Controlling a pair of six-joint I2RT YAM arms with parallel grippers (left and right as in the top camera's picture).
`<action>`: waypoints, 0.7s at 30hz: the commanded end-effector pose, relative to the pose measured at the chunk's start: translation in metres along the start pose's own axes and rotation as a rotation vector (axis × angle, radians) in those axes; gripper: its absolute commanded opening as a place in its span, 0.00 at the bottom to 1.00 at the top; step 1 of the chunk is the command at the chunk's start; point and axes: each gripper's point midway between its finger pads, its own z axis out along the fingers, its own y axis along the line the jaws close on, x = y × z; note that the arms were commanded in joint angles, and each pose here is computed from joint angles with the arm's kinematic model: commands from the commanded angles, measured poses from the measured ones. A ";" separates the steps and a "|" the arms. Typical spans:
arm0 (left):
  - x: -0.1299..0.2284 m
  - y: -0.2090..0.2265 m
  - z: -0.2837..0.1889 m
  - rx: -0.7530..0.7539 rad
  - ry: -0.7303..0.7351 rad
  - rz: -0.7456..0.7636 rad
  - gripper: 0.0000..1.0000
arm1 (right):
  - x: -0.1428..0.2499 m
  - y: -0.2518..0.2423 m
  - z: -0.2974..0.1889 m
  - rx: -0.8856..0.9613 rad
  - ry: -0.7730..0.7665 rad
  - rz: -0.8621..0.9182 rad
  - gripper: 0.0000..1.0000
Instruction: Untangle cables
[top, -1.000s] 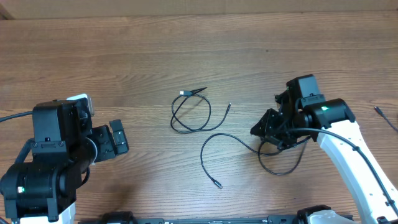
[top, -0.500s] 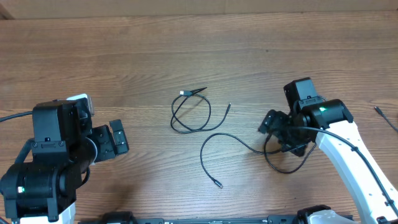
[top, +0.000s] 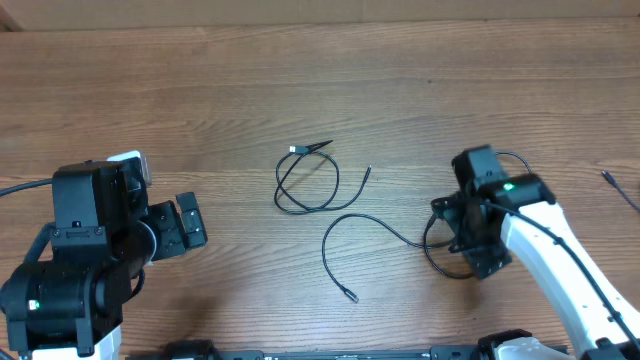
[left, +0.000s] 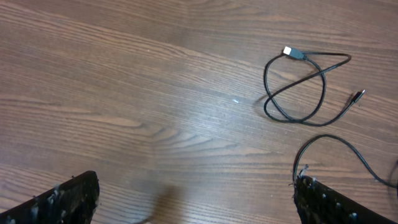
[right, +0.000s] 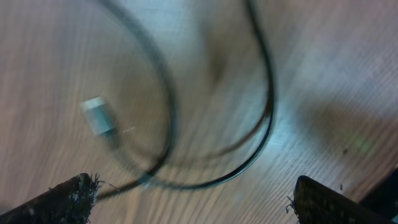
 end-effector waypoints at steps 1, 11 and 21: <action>-0.003 -0.001 -0.003 0.009 -0.009 0.009 1.00 | 0.003 -0.013 0.021 0.026 -0.004 0.189 1.00; -0.003 -0.001 -0.003 0.009 -0.009 0.009 1.00 | 0.015 -0.002 0.051 -0.067 0.058 0.204 1.00; -0.003 -0.001 -0.003 0.009 -0.009 0.009 1.00 | 0.030 -0.003 0.063 -0.086 0.133 0.220 1.00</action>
